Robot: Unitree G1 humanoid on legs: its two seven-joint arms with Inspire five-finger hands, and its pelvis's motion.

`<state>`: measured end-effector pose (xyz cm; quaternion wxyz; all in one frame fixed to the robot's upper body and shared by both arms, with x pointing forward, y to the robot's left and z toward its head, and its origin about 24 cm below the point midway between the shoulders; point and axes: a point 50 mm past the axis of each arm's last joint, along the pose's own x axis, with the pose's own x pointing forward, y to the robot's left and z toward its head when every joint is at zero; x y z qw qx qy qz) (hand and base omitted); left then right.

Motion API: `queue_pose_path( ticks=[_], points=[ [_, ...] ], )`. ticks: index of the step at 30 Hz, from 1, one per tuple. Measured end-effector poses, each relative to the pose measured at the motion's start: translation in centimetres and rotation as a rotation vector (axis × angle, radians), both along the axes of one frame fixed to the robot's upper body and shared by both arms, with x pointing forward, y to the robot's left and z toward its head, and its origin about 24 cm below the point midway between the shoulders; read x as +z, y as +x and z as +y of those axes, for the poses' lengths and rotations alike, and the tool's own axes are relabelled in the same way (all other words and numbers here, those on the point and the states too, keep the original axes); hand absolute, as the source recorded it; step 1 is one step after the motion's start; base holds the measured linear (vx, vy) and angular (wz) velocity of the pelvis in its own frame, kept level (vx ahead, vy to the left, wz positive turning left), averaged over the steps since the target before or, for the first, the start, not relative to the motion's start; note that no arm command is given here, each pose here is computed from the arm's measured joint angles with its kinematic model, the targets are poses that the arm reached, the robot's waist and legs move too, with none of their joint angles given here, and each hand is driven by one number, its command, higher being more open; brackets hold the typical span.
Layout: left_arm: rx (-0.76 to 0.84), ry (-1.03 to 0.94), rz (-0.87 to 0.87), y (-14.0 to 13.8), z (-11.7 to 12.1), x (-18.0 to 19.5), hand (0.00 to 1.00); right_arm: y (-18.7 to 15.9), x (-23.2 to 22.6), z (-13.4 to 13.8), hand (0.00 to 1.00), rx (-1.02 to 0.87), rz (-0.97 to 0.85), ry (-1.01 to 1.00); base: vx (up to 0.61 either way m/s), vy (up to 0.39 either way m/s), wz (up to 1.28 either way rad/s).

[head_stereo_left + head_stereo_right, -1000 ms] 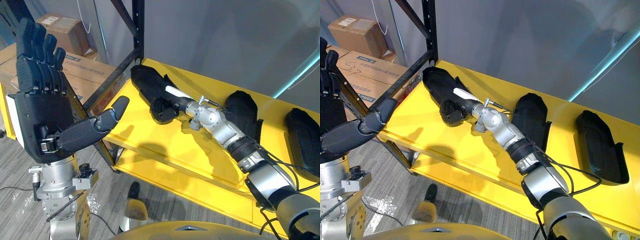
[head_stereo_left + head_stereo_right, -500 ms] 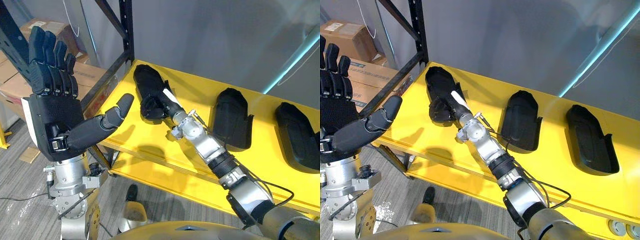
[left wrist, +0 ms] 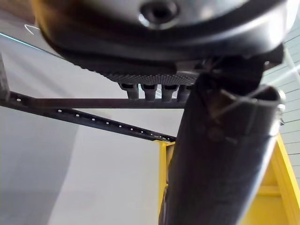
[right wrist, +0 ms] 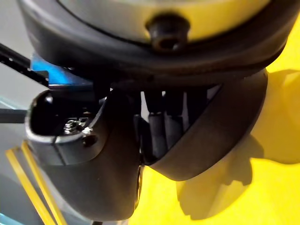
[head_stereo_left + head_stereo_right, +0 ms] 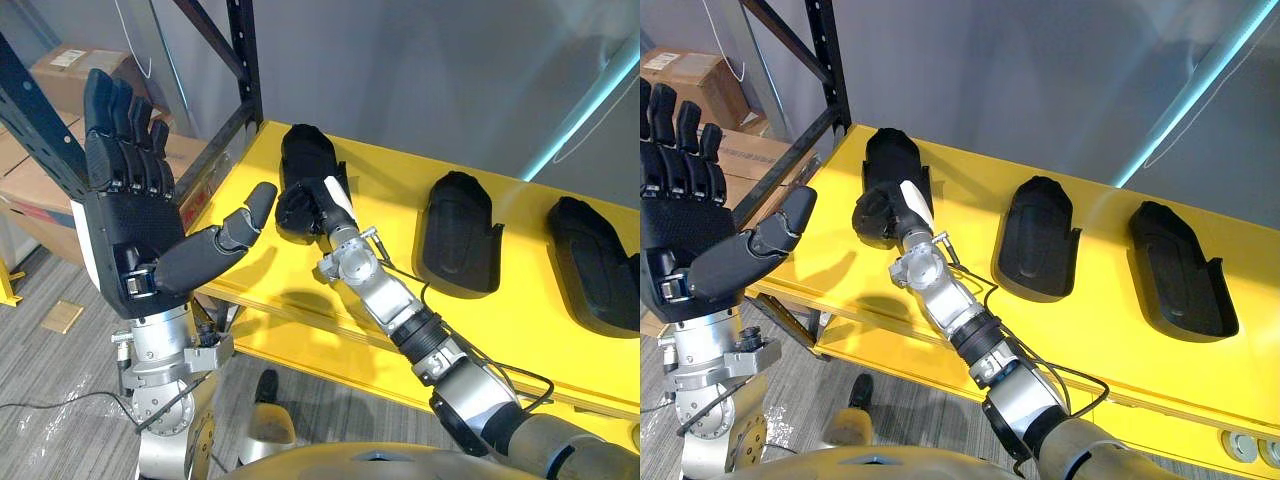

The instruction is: Walk over and take three plastic housings, then place them on the shelf

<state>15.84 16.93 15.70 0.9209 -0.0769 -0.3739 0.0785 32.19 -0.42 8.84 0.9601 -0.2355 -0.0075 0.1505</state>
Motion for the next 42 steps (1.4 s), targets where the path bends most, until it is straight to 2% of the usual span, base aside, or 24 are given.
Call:
queue_pose_path(
  ticks=[1,11,28,31,37,42],
  points=[
    [-0.004,-0.001,0.004,0.0,-0.1,-0.1,1.00,0.0,-0.2,0.2,1.00,-0.006,0.011,-0.002,0.00,0.000,0.00],
    [-0.017,-0.007,0.066,0.6,-0.4,-1.1,1.00,0.3,-0.6,0.7,1.00,0.019,0.032,-0.036,-0.01,-0.003,0.00],
    [-0.070,-0.002,0.066,1.0,-1.2,-1.0,1.00,-0.4,0.0,-0.7,1.00,0.055,0.063,0.167,0.00,-0.003,-0.02],
    [-0.072,-0.003,0.069,1.0,-1.2,-1.0,1.00,-1.2,-0.1,-0.8,1.00,0.073,0.045,0.220,-0.03,-0.012,-0.05],
    [-0.079,-0.008,0.071,1.0,-1.2,-1.0,1.00,-2.5,4.5,-0.1,1.00,0.160,-0.151,0.341,-0.01,-0.011,-0.12],
    [-0.097,-0.021,0.085,1.2,-1.2,-1.1,1.00,-3.3,6.3,0.2,1.00,0.218,-0.239,0.377,0.00,-0.003,-0.01]
  ],
)
